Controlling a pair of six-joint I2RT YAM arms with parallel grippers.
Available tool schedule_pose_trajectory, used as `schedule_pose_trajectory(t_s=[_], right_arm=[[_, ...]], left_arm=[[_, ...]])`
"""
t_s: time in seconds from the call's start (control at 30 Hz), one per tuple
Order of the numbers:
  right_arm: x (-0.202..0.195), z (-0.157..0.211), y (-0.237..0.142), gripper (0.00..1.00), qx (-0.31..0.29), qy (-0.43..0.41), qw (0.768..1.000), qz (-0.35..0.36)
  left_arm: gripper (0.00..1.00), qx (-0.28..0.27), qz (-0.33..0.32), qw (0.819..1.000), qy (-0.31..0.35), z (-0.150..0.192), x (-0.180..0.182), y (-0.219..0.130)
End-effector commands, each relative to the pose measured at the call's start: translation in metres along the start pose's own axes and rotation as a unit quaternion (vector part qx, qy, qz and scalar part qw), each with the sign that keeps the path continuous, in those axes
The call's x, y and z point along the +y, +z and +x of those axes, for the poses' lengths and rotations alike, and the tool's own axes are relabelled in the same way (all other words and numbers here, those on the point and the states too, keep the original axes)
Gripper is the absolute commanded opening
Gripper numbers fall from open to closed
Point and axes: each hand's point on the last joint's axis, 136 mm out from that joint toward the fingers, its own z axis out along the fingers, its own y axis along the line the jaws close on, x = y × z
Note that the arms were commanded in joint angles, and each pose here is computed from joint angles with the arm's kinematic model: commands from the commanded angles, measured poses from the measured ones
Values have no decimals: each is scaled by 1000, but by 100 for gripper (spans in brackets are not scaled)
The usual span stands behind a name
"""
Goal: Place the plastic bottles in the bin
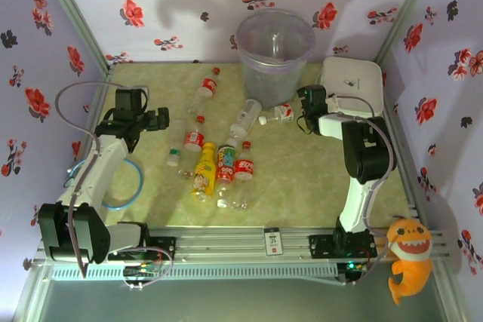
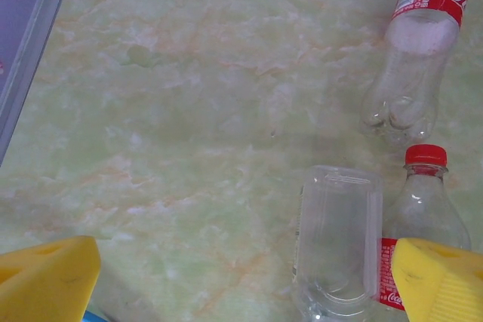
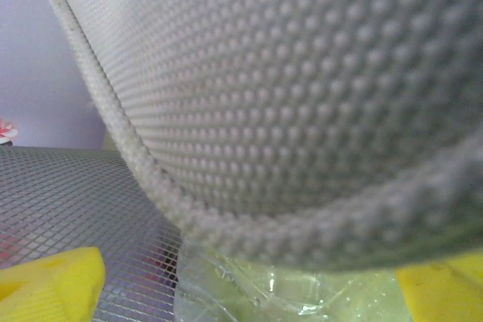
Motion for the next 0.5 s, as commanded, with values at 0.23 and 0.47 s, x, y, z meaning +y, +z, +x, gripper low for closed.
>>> schedule_pose_trajectory(t_s=[0.23,0.47], right_arm=[[-32,24,13,88,29,-8,999,41],[-43,29,2,78,45,-39,997,53]], left_arm=[[100,-8,-16,1000,13,1,5,-7],[100,-9,-17,1000,14,0,5,-8]])
